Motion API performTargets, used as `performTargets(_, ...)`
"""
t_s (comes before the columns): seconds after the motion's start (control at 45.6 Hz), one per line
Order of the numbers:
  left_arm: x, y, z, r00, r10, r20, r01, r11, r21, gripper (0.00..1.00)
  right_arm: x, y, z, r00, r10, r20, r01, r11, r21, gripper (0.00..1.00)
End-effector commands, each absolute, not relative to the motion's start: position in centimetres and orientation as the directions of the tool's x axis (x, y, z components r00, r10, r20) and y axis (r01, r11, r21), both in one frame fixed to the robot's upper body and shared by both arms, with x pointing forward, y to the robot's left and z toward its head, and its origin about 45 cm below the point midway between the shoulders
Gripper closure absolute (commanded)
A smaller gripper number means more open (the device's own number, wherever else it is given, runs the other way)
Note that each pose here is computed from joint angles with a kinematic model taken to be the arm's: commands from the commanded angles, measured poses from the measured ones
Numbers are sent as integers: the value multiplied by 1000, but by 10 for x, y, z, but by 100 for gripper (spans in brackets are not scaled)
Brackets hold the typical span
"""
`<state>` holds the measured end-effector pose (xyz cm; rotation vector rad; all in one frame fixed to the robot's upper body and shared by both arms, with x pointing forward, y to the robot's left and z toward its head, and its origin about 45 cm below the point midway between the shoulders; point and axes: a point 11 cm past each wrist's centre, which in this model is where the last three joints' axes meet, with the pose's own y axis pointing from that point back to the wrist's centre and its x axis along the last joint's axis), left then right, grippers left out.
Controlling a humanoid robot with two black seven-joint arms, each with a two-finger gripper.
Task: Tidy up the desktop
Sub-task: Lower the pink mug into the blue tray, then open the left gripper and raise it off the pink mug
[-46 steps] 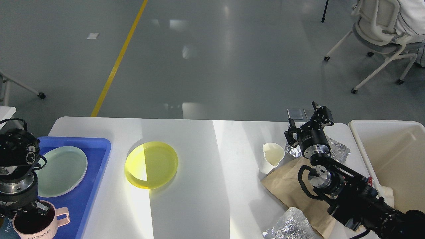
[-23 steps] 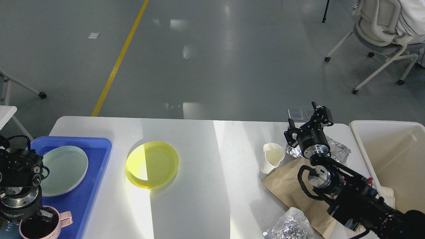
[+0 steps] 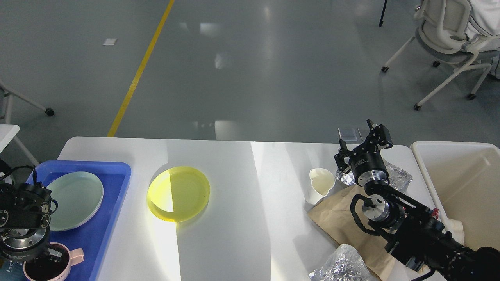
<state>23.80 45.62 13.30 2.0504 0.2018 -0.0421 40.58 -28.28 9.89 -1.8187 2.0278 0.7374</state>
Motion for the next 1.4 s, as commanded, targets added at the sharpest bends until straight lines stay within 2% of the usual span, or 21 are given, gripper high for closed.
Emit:
performTargets(0.0,239,456,131,987,127,-94,143,-457,878,89,406,-283,99,-140,-821,-554,-985,57,164,0)
performTargets(0.263,243,456,130,990,130,-53,107,-460,881,69,406,-283,99,-140,-821,-554,-985,57,164,0)
performTargets(0.57,245,456,132,990,133,-45,102,-462,881,37,406,-283,99,-140,-821,-554,-985,57,164,0)
performTargets(0.592,245,456,132,990,133,-45,102,-462,881,34,406,-283,99,-140,-821,-554,-985,57,164,0)
performTargets(0.657,246,457,133,990,134,-45,103,-465,879,15,406,-282,99,-139,-820,-555,-985,56,163,0)
performTargets(0.701,247,457,134,990,136,-46,105,-464,879,10,406,-283,99,-139,-821,-554,-985,57,163,0)
performTargets(0.898,255,456,143,991,132,-37,95,-468,878,4,406,-283,99,-140,-821,-554,-985,58,163,0)
performTargets(1.293,277,444,196,962,115,-248,273,-425,863,4,406,-283,99,-140,-821,-554,-985,57,164,0)
performTargets(1.38,290,438,209,961,107,-254,276,-408,870,4,406,-283,99,-140,-821,-554,-985,57,164,0)
